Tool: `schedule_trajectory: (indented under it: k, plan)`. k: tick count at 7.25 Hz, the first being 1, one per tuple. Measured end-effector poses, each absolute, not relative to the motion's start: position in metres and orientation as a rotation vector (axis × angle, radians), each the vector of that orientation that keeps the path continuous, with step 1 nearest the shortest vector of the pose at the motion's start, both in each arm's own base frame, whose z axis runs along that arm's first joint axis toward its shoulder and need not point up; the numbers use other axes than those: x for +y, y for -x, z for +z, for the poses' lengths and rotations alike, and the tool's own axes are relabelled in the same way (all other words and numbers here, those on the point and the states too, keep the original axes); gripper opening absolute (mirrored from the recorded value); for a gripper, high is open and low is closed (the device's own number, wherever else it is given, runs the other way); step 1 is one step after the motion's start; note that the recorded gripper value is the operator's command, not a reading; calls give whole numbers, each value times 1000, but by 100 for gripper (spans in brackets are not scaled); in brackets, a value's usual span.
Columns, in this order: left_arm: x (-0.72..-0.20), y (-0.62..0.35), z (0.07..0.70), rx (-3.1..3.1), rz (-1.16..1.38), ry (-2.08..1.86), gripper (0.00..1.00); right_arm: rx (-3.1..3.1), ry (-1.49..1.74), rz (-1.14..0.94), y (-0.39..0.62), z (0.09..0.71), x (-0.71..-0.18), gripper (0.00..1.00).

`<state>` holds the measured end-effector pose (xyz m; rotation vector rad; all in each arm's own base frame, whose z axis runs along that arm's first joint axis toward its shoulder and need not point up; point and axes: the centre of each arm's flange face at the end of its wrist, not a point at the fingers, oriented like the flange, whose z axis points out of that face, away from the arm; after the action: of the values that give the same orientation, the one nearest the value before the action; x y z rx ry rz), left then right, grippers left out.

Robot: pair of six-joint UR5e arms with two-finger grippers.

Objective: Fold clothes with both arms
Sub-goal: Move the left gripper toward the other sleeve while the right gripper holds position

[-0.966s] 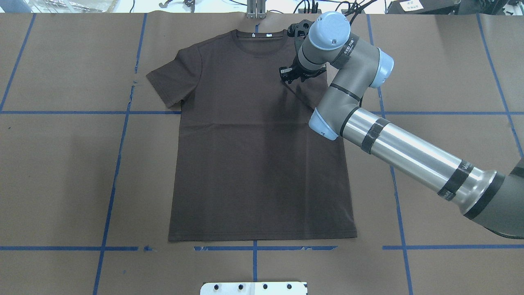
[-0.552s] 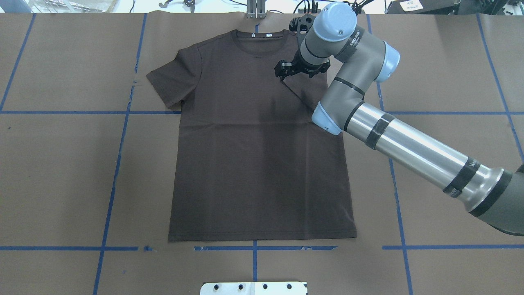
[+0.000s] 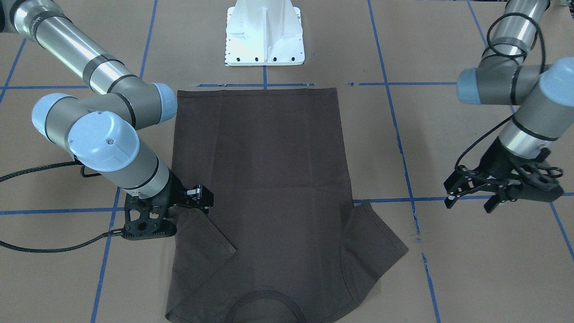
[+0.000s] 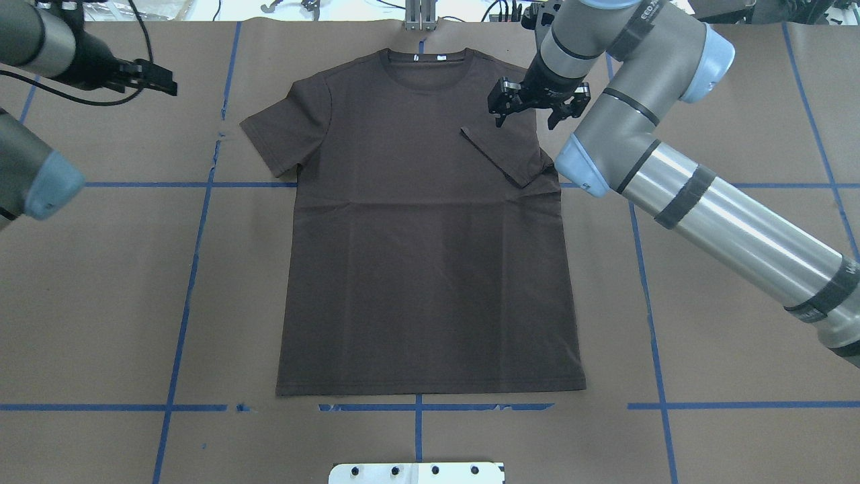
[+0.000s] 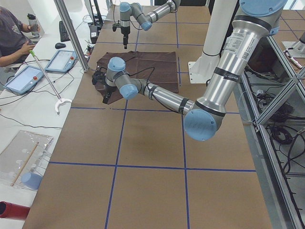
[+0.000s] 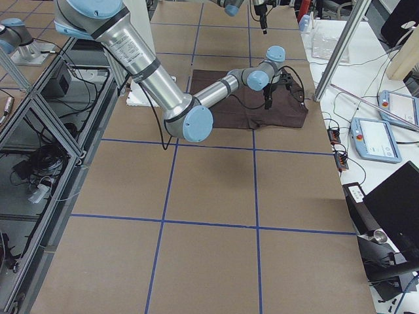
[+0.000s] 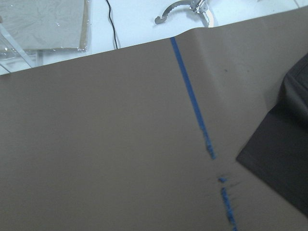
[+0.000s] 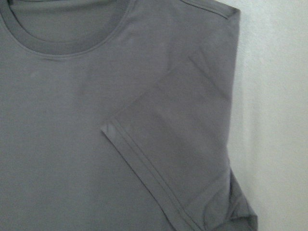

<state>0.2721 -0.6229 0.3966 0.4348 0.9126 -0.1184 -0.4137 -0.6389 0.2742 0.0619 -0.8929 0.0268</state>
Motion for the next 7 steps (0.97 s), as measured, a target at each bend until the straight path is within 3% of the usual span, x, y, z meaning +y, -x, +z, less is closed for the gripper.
schedule_trajectory:
  k: [3,7]
  plan:
    - [-635,-387,408,878,-276,-489,100,-858,-31,65,380,291,-621,100]
    - [-650,-430,435,822,-307,-531,99,-852,-30,69,380,297,-619,100]
